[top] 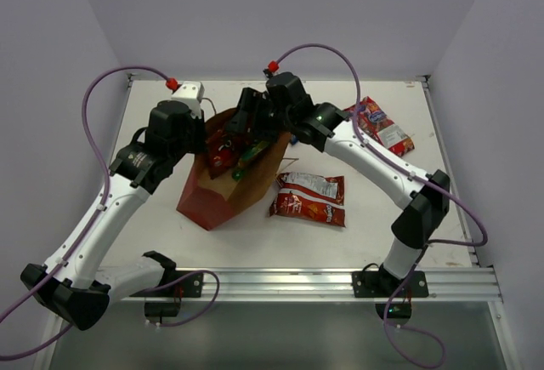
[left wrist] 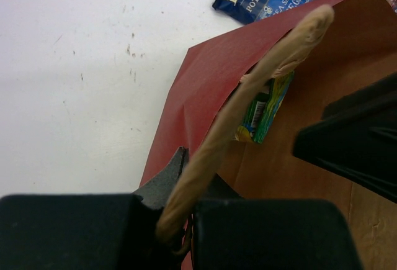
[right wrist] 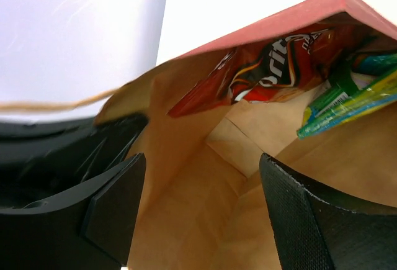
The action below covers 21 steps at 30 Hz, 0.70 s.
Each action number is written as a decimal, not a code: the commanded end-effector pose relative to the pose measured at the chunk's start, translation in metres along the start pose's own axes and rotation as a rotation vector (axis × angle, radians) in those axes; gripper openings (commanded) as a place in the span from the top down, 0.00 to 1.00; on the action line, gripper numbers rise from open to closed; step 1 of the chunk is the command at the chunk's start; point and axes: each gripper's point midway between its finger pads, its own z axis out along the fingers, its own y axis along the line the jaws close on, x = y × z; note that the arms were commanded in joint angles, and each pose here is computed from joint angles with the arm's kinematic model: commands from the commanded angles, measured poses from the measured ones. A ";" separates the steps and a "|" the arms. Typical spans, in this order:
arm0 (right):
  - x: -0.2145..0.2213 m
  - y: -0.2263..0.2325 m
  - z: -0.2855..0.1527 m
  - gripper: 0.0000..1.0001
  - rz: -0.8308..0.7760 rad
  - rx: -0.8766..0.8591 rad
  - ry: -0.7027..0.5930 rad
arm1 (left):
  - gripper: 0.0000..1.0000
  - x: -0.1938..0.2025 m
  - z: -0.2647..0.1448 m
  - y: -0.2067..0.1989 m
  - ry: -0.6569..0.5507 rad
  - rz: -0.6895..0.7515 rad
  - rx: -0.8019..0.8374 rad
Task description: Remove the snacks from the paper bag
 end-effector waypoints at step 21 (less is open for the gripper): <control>0.005 -0.013 0.069 0.24 0.225 0.040 -0.033 | 1.00 -0.035 -0.014 -0.020 -0.121 -0.101 0.099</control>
